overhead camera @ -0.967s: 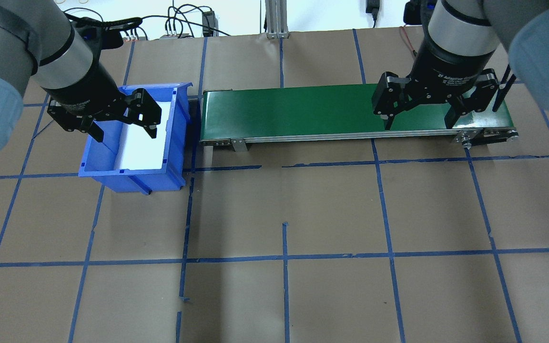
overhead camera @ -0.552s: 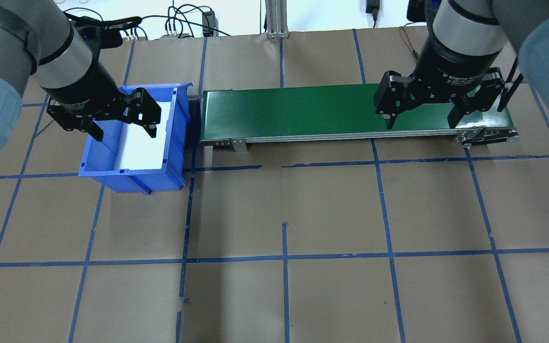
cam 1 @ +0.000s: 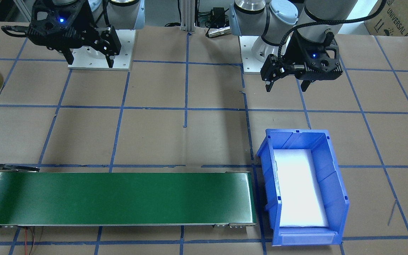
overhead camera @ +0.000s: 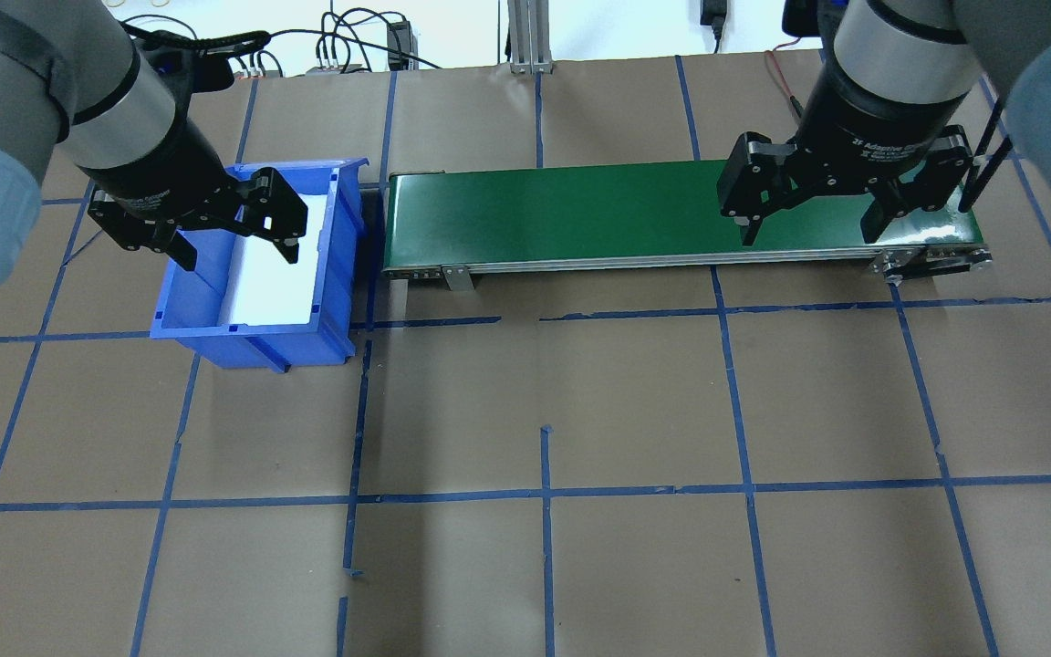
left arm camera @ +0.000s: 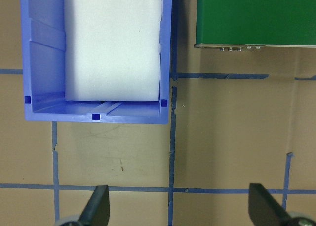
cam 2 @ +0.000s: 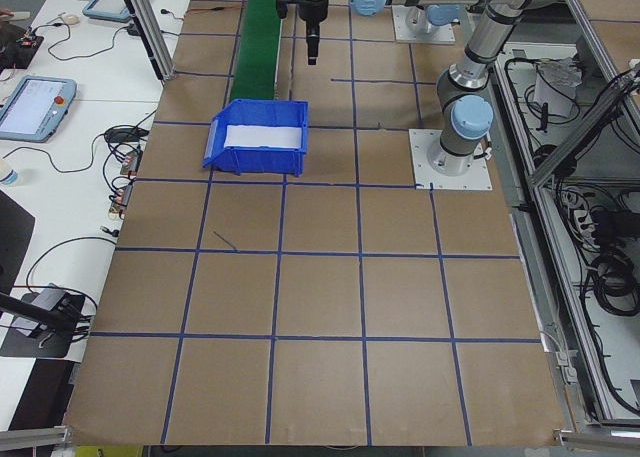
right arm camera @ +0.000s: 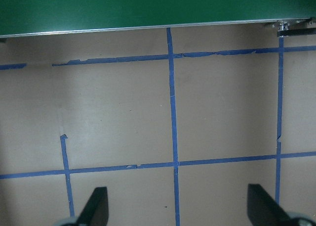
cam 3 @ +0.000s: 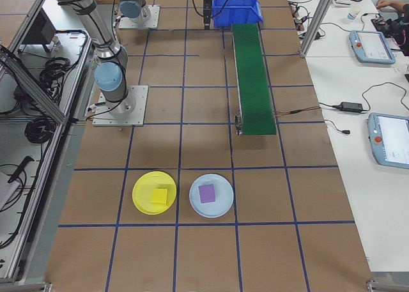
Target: Move block left to right into plate
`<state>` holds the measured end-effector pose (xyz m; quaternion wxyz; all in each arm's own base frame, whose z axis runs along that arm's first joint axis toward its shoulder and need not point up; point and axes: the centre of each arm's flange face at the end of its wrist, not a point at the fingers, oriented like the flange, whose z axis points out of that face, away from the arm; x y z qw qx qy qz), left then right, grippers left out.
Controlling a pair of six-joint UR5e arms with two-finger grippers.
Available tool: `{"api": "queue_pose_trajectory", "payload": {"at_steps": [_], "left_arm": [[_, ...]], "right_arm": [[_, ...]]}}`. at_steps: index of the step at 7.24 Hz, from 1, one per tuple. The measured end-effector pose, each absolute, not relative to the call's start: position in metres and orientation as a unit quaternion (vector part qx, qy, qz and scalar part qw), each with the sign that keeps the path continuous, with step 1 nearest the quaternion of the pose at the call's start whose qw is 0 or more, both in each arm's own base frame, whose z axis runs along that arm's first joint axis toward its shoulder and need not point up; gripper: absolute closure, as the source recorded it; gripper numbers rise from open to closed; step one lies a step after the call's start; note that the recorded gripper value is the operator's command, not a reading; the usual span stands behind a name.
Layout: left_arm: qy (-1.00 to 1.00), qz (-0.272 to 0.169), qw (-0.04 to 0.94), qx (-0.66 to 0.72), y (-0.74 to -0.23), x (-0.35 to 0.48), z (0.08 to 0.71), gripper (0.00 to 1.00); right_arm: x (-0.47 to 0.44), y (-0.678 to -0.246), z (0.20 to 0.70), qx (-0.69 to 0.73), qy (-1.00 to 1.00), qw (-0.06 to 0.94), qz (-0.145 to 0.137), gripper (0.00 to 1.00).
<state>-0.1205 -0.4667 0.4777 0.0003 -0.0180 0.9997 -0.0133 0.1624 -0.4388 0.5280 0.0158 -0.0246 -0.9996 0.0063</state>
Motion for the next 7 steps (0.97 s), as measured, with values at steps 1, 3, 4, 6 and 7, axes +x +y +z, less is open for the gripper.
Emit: {"api": "queue_pose_trajectory", "payload": {"at_steps": [1, 3, 4, 6, 7], "left_arm": [[1.000, -0.013, 0.001, -0.018, -0.4667, -0.1204, 0.4777, 0.00], [1.000, -0.013, 0.001, -0.018, -0.4667, -0.1202, 0.4776, 0.00], [1.000, -0.013, 0.000, -0.018, -0.4667, -0.1203, 0.4772, 0.00], [1.000, -0.013, 0.001, -0.017, -0.4668, -0.1201, 0.4772, 0.00], [1.000, -0.013, 0.002, -0.016, -0.4668, -0.1197, 0.4773, 0.00]], "right_arm": [[0.1626, -0.4354, 0.5324, -0.025, -1.000, 0.012, 0.012, 0.00], [0.1637, -0.4329, 0.5338, -0.024, -1.000, 0.010, 0.016, 0.00], [0.1640, -0.4328, 0.5348, -0.024, -1.000, 0.010, 0.017, 0.00], [0.1640, -0.4327, 0.5385, -0.024, -0.999, 0.008, 0.021, 0.00], [0.1642, -0.4325, 0.5387, -0.024, -0.999, 0.008, 0.021, 0.00]]}}
